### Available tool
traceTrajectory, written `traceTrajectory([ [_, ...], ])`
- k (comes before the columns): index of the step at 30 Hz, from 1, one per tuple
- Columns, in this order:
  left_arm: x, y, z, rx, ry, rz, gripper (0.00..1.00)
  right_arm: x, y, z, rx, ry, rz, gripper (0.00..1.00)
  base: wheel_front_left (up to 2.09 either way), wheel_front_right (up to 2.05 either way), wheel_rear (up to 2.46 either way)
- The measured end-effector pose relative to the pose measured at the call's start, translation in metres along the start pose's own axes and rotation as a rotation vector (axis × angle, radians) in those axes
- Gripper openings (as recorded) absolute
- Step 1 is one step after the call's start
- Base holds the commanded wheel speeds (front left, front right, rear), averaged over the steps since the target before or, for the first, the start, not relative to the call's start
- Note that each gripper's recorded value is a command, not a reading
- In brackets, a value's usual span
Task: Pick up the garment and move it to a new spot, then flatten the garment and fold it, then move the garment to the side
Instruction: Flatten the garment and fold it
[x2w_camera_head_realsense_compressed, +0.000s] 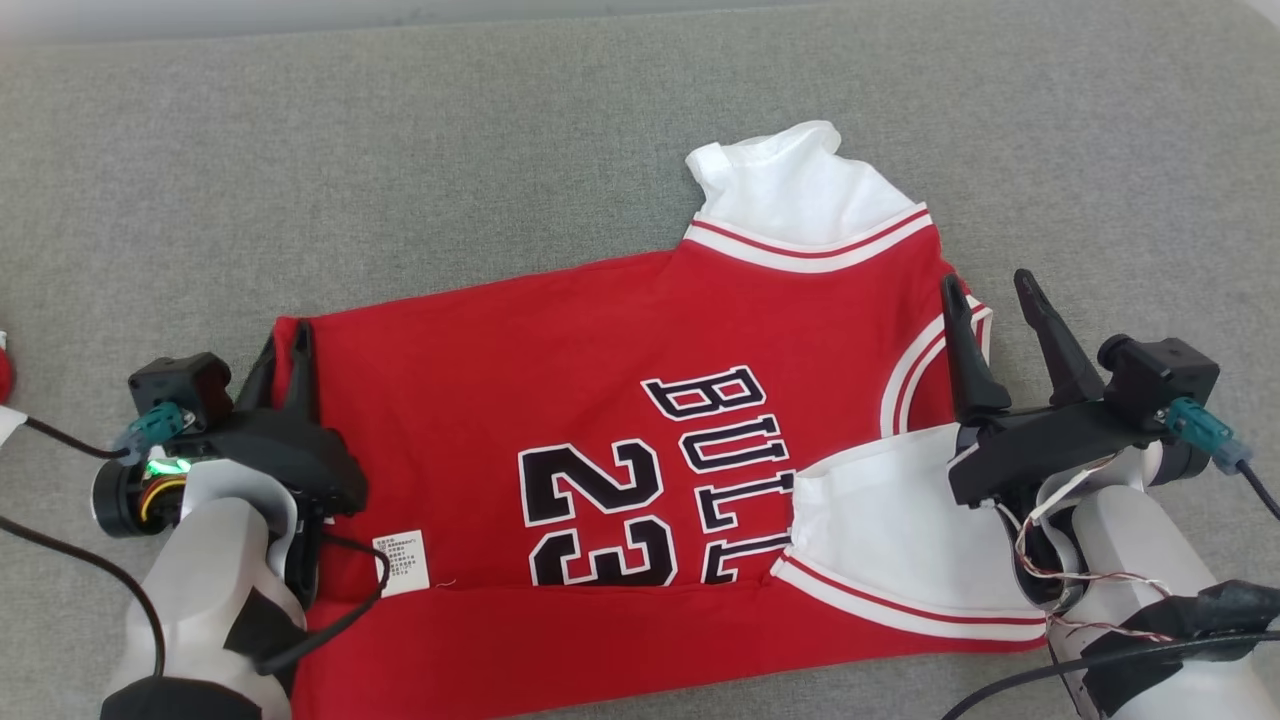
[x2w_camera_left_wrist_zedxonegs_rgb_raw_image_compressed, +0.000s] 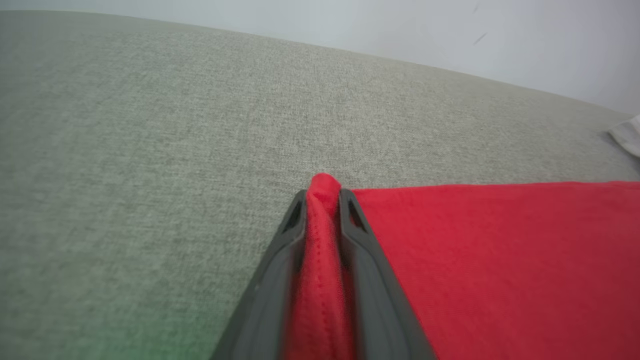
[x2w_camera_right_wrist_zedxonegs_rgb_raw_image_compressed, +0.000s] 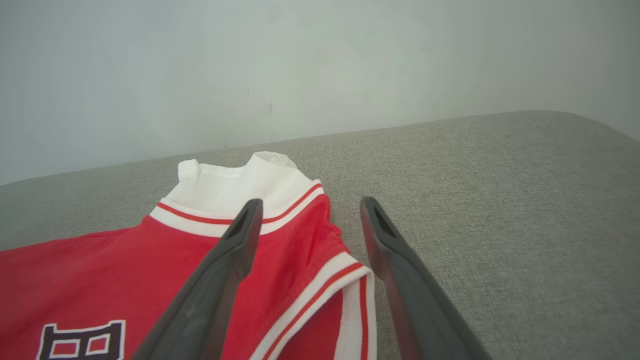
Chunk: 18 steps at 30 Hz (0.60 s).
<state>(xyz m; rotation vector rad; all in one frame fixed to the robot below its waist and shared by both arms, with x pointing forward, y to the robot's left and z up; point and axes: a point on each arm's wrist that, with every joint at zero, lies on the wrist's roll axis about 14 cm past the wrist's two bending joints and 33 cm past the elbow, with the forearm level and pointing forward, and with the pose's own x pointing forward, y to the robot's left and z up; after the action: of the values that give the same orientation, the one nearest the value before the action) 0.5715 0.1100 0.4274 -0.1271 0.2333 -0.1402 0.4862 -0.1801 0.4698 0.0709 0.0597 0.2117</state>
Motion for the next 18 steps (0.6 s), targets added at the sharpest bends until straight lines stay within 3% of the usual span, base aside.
traceTrajectory([
  [2, 0.001, -0.003, 0.003, 0.005, -0.012, -0.010, 0.02, 0.003, -0.001, 0.000, 0.013, 0.000, -0.002, 1.00, 0.00, 0.00, 0.00],
  [3, 0.002, -0.004, 0.005, 0.011, -0.019, -0.016, 0.00, 0.005, -0.002, 0.000, 0.017, 0.001, -0.003, 1.00, 0.00, 0.00, 0.00],
  [18, 0.001, -0.013, 0.025, 0.077, -0.110, -0.093, 0.00, 0.086, -0.025, 0.002, 0.066, 0.228, 0.021, 1.00, 0.00, 0.00, 0.00],
])
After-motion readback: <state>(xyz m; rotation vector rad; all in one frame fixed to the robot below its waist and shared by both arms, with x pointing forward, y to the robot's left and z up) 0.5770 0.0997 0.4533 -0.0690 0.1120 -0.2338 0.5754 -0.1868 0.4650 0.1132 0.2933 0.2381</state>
